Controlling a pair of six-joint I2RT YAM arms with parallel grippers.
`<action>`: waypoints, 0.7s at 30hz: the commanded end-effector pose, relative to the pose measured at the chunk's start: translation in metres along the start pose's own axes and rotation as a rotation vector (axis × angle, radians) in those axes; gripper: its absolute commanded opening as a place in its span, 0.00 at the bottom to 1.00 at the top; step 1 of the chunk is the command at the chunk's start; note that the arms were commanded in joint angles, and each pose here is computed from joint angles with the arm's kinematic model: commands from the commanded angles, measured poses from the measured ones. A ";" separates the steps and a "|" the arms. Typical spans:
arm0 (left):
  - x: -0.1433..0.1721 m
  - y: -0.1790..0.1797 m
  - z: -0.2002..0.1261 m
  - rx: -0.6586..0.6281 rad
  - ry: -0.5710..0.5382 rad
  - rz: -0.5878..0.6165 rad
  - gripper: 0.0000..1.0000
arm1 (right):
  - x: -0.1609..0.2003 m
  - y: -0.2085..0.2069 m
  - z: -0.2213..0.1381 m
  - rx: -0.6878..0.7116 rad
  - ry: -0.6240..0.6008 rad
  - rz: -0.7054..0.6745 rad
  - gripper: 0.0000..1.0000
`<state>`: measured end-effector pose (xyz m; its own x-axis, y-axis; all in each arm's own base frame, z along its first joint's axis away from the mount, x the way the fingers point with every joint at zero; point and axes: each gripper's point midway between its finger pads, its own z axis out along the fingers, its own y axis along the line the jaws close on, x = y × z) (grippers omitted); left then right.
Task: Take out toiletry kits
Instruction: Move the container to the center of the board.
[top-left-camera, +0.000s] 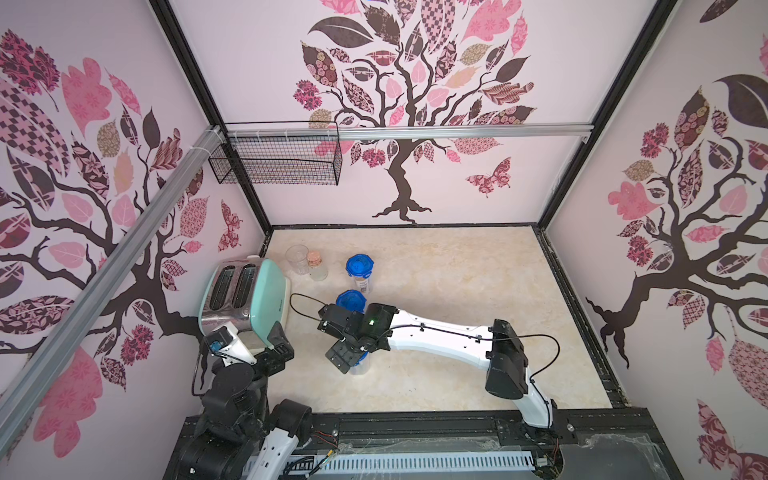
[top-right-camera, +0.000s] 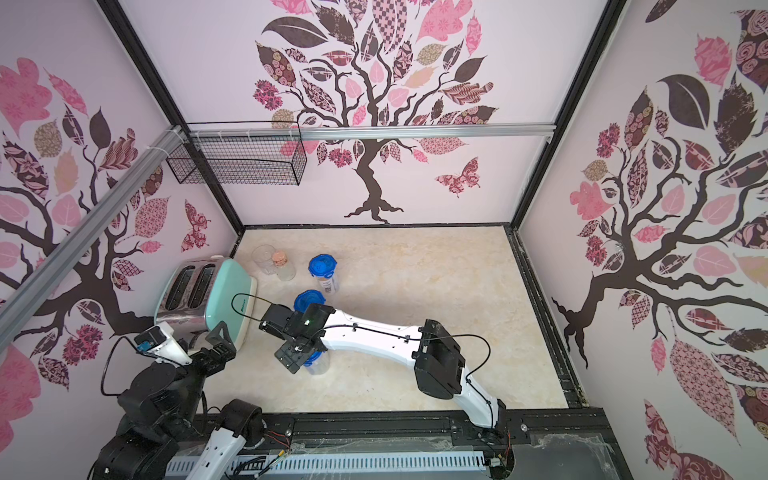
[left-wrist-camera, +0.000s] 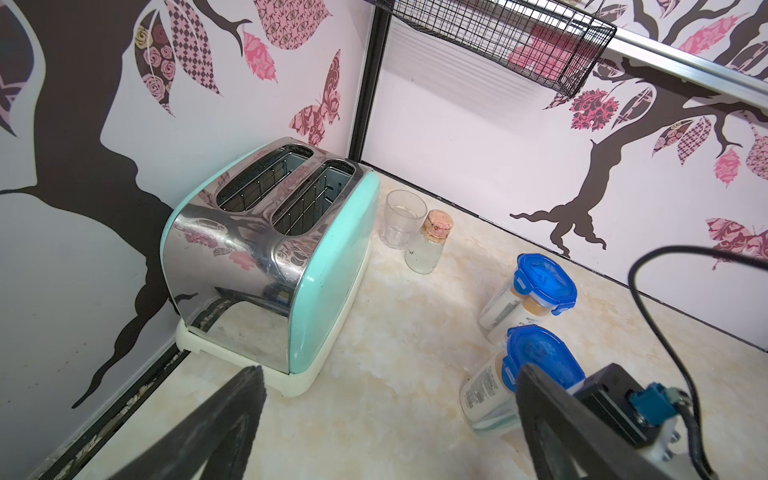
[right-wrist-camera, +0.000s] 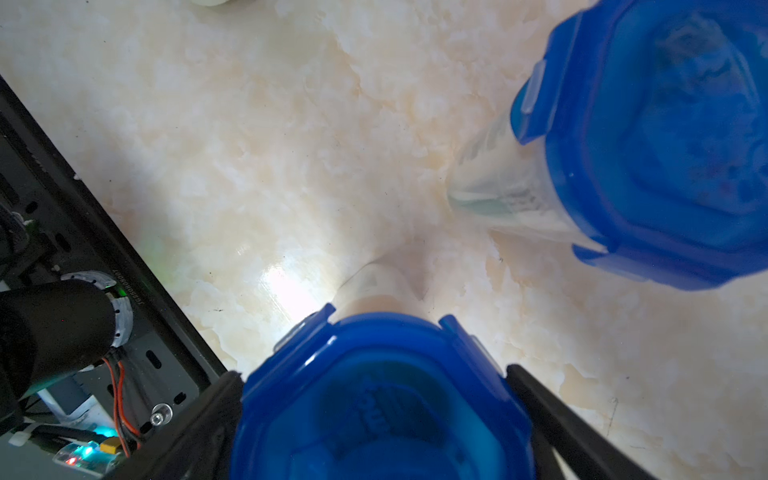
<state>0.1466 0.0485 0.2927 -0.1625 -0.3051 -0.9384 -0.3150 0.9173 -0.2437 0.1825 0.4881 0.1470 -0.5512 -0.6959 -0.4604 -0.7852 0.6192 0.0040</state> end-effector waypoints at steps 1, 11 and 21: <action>-0.002 -0.003 0.000 0.015 -0.011 0.003 0.98 | -0.003 -0.004 -0.028 0.012 -0.023 -0.014 0.96; -0.002 -0.004 0.000 0.021 -0.010 0.006 0.98 | 0.000 -0.008 -0.045 0.002 -0.059 -0.005 0.93; -0.001 -0.005 0.001 0.027 -0.008 0.008 0.98 | 0.010 -0.056 -0.063 0.018 -0.087 0.095 0.91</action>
<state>0.1472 0.0468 0.2932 -0.1640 -0.3045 -0.9383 -0.3052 0.9202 -0.2453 0.1794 0.4371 0.1628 -0.5694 -0.6899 -0.4470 -0.7712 0.6366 -0.0002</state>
